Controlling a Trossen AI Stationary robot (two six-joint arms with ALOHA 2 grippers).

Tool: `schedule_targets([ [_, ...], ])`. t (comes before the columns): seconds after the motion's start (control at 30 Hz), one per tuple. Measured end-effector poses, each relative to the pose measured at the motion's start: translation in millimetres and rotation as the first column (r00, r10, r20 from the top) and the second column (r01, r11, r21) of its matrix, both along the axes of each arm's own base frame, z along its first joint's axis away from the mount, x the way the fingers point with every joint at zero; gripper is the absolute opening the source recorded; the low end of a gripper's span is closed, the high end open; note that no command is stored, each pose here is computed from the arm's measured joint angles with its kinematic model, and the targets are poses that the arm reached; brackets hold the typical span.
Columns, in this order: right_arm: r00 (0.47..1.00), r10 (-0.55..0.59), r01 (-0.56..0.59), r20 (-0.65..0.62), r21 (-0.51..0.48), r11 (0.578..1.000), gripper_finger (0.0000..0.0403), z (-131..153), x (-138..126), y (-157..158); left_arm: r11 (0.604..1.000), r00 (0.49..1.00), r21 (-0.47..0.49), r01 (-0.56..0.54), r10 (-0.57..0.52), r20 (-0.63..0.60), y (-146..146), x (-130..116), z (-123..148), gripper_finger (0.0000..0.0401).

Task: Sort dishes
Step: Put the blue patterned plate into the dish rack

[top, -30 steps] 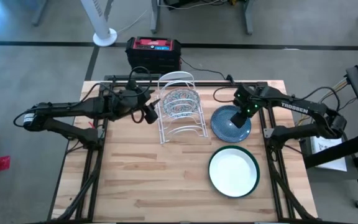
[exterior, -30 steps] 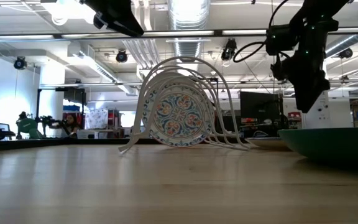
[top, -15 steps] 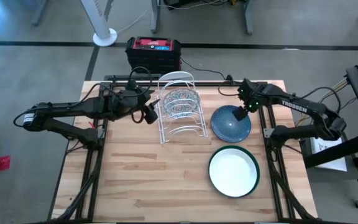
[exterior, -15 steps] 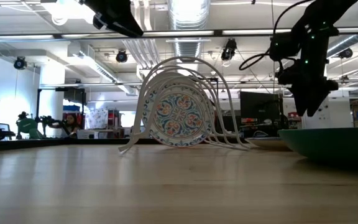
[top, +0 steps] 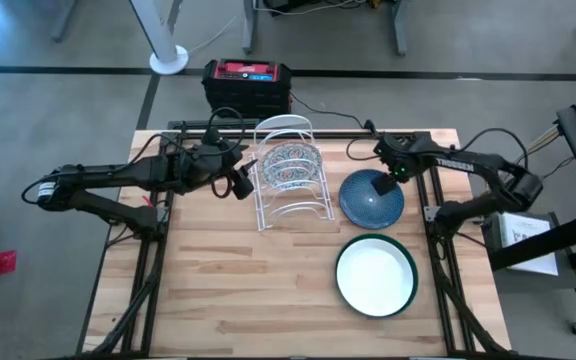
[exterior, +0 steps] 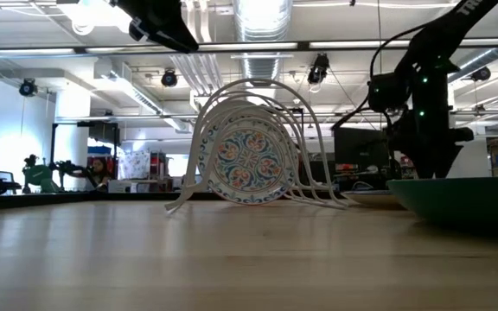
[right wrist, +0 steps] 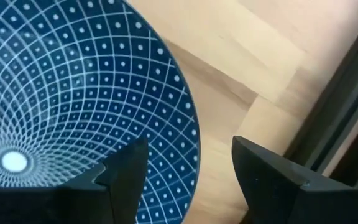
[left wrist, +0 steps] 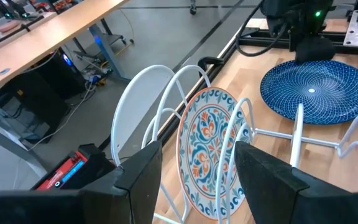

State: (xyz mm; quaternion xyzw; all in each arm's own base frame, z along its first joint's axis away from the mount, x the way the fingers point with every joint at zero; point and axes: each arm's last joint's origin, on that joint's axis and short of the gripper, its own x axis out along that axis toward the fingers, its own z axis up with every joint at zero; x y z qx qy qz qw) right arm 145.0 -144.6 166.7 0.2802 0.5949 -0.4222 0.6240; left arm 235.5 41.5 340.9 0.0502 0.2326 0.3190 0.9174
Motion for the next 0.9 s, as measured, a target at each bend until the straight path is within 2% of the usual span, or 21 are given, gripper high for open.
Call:
schedule_targets([
  [0.2, 1.000, -0.006, 0.006, -0.013, 0.027, 1.000, 0.0218, -9, -4, -9, 1.000, 1.000, -0.001, 0.000, 0.000, -0.006, 0, 0, 0, 0.0192],
  [0.47, 0.995, 0.007, -0.019, 0.101, 0.122, 0.992, 0.0224, -11, -9, -15, 1.000, 1.000, -0.003, 0.000, 0.000, -0.022, 0, -1, -2, 0.0192],
  [0.9, 0.985, 0.030, -0.064, 0.171, 0.192, 0.979, 0.0211, -16, -11, -19, 1.000, 0.999, -0.007, -0.002, 0.002, -0.040, 0, -1, -7, 0.0192],
])
